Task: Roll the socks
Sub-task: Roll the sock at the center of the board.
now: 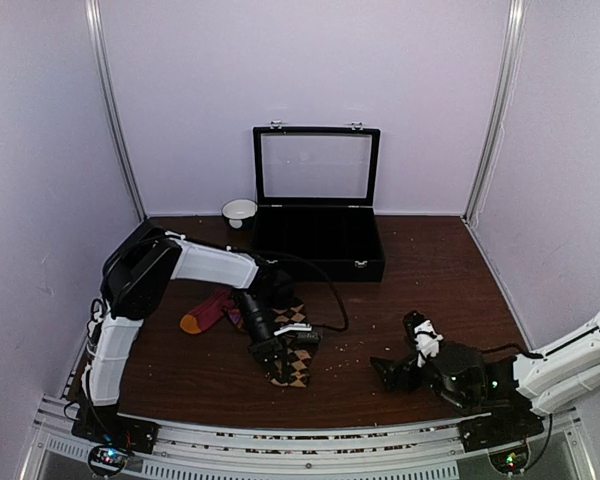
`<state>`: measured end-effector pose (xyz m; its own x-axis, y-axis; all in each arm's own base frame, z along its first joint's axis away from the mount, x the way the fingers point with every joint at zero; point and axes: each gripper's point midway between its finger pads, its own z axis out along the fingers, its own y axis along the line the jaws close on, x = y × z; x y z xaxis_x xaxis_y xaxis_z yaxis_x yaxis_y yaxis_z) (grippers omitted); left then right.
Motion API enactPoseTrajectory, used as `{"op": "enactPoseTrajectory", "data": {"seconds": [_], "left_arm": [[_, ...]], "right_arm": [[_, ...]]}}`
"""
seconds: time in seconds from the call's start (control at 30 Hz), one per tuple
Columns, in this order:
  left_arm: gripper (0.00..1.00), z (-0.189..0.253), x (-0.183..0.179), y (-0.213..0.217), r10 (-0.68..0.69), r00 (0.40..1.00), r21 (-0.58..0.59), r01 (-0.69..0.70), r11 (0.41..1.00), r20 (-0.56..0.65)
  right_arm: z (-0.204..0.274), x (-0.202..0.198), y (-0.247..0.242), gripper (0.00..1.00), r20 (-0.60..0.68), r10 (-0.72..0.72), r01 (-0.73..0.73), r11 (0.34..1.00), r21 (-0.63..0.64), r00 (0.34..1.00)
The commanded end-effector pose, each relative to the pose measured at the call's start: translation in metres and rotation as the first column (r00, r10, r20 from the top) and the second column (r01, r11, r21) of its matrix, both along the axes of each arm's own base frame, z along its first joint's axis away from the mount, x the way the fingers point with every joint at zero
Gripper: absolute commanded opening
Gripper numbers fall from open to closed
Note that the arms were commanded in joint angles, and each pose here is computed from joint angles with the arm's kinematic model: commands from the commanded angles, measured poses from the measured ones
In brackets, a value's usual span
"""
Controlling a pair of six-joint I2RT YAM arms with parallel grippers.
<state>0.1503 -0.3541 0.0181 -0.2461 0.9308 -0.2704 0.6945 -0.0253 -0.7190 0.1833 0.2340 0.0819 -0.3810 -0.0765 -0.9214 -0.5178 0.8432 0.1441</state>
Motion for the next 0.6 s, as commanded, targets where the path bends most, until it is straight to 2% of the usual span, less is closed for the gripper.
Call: {"op": "enactPoseTrajectory", "data": {"seconds": [0.0, 0.1, 0.2, 0.37, 0.57], "left_arm": [[0.02, -0.010, -0.004, 0.005, -0.009, 0.999, 0.039, 0.011, 0.999, -0.041], [0.02, -0.014, -0.005, 0.006, -0.005, 0.998, 0.047, 0.008, 0.999, -0.062], [0.03, -0.014, -0.002, 0.008, 0.005, 0.998, 0.043, -0.002, 0.999, -0.069], [0.04, -0.010, 0.008, 0.013, 0.014, 0.998, 0.011, -0.014, 1.000, -0.058], [0.04, -0.018, 0.011, 0.016, -0.004, 0.999, 0.021, 0.005, 1.000, -0.040]], "right_arm": [[0.020, -0.033, 0.058, 0.87, 0.161, 0.285, -0.268, 0.956, -0.117, 0.945], [0.013, -0.055, 0.100, 0.72, 0.164, 0.475, -0.437, 0.872, -0.219, 0.865], [0.007, -0.057, 0.133, 0.64, 0.175, 0.540, -0.474, 0.824, -0.311, 0.823], [0.006, -0.060, 0.172, 0.60, 0.198, 0.632, -0.532, 0.753, -0.387, 0.750], [-0.015, -0.063, 0.192, 0.52, 0.119, 0.736, -0.645, 0.649, -0.404, 0.666]]}}
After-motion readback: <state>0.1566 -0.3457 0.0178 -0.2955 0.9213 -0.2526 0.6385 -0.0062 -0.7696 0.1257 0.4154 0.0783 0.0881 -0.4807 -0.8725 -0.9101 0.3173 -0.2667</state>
